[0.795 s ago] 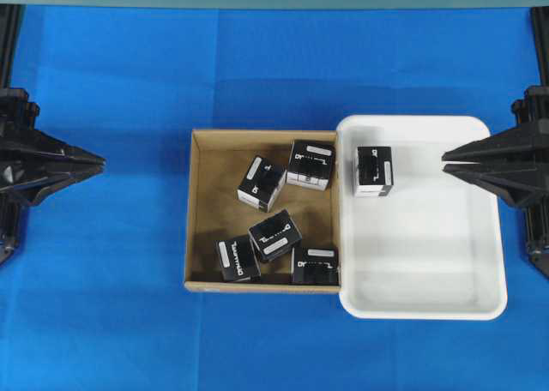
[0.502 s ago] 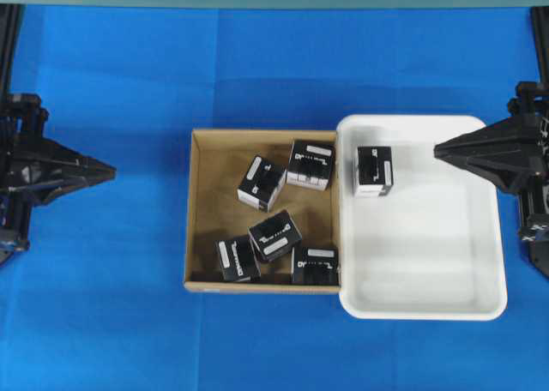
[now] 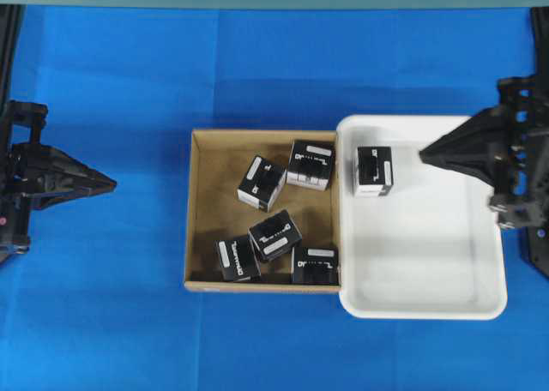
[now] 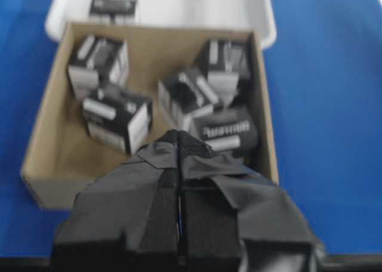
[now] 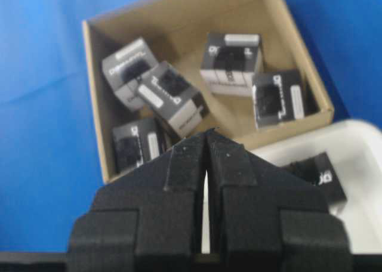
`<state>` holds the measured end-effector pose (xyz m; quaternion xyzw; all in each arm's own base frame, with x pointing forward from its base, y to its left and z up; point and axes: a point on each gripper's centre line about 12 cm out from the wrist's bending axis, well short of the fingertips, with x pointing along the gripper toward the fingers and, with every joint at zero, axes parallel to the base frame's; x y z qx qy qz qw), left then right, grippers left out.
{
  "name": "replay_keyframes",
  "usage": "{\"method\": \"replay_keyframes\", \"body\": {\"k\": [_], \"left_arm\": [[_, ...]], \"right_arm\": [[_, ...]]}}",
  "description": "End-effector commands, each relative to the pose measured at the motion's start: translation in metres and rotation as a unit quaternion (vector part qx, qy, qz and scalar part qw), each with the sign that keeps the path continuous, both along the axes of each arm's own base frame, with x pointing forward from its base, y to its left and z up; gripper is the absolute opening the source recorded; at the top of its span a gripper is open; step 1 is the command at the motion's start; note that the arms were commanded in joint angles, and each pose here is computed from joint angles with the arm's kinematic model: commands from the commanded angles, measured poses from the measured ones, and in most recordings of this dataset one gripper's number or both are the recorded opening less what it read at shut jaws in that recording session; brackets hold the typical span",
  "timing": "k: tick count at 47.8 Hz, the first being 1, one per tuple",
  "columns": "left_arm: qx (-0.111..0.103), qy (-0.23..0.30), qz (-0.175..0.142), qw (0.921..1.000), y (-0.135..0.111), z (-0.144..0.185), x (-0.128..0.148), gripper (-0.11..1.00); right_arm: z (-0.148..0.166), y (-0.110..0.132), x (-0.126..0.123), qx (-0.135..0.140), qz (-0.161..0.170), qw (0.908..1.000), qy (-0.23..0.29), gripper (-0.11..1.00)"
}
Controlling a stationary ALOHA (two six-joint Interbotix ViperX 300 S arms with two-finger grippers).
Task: Pick a box that is randomly placed inside the cardboard box.
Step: 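Raise the right gripper and swing it left toward the cardboard box, then lower the open right gripper over the upper-right DYNAMIXEL box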
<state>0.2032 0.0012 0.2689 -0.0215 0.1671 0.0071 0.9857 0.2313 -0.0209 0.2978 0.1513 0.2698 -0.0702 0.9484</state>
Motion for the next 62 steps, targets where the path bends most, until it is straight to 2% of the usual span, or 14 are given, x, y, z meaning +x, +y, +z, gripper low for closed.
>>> {"method": "replay_keyframes", "body": {"k": [1,7,13,18,25,34,41,48,55,62], "left_arm": [[-0.001,-0.002,-0.001,1.0,-0.001,0.008,0.003,-0.06],[-0.004,0.002,0.0,1.0,-0.001,0.008,0.003,-0.06],[-0.004,0.005,0.0,1.0,0.0,0.007,0.003,-0.07],[-0.004,0.007,0.0,1.0,0.0,0.006,0.003,-0.07],[-0.004,0.011,0.0,0.9999,0.0,0.005,0.003,-0.07],[-0.004,0.021,0.001,0.9998,0.0,0.003,0.002,-0.07],[-0.004,0.021,0.0,0.9998,-0.001,0.002,0.002,-0.07],[-0.004,0.021,0.001,0.9998,0.0,0.003,0.002,-0.07],[-0.005,0.021,0.001,0.9998,0.0,0.003,0.002,-0.07],[-0.005,0.017,0.001,0.9998,0.0,0.004,0.003,-0.07]], "right_arm": [[0.006,-0.001,0.013,0.006,0.001,0.9995,0.029,0.0],[0.001,-0.002,0.03,0.014,0.007,0.9953,0.096,0.0],[-0.004,-0.002,0.046,0.021,0.013,0.9868,0.16,0.0],[-0.01,-0.006,0.063,0.03,0.014,0.9746,0.222,0.0],[-0.014,-0.018,0.092,0.04,0.006,0.9588,0.281,0.0],[-0.02,-0.037,0.124,0.042,0.0,0.9414,0.335,0.0],[-0.036,-0.047,0.145,0.03,0.023,0.9281,0.371,0.0],[-0.056,-0.054,0.165,0.017,0.045,0.9204,0.388,0.0],[-0.076,-0.06,0.176,0.024,0.046,0.9113,0.409,0.0],[-0.085,-0.066,0.181,0.026,0.043,0.909,0.414,0.01]]}}
